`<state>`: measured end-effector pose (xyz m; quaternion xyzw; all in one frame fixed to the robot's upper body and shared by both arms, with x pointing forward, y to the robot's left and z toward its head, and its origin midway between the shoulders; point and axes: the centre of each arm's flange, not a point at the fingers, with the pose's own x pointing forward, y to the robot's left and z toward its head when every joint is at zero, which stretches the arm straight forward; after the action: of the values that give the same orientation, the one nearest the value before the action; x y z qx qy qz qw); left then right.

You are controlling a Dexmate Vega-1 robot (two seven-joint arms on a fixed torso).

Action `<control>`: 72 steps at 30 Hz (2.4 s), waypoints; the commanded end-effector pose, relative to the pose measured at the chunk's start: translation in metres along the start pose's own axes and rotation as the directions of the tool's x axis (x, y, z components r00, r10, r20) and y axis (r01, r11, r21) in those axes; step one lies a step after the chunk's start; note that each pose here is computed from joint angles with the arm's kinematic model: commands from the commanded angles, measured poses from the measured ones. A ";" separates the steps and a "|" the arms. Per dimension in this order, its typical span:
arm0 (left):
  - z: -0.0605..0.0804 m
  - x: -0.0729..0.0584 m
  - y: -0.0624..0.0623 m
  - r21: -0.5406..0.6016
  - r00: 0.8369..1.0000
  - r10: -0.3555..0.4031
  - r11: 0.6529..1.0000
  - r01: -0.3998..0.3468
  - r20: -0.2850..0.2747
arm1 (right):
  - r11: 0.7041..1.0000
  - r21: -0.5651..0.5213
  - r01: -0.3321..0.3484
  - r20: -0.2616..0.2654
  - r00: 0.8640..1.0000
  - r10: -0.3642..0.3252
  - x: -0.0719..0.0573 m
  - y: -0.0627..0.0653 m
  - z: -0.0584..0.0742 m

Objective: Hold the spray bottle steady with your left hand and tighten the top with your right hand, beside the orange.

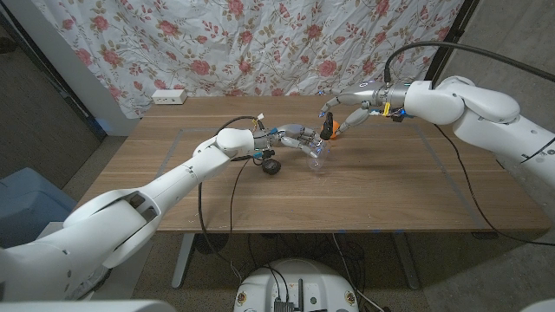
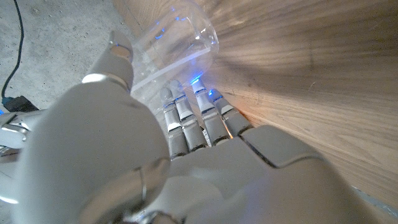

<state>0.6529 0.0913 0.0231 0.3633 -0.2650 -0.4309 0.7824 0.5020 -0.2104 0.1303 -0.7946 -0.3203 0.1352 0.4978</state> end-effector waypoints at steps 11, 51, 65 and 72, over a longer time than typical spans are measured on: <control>0.001 0.002 -0.001 0.005 1.000 -0.012 1.000 0.012 0.000 | 0.999 0.027 -0.032 0.002 0.999 0.032 0.000 -0.002 -0.003; 0.003 -0.002 -0.004 0.027 1.000 -0.018 0.999 0.018 -0.008 | 0.995 0.097 -0.012 -0.040 0.999 0.016 0.002 -0.002 0.001; 0.004 -0.002 -0.002 0.031 1.000 -0.024 0.999 0.024 -0.007 | 0.995 0.087 0.045 -0.110 0.993 -0.035 -0.001 0.000 0.015; 0.004 -0.001 -0.001 0.031 1.000 -0.026 0.999 0.026 -0.006 | 0.995 0.072 0.076 -0.151 0.986 -0.065 -0.001 0.002 0.021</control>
<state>0.6477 0.0902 0.0229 0.3788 -0.2651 -0.4346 0.7729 0.4963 -0.2016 0.1245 -0.7725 -0.3004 0.1078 0.5490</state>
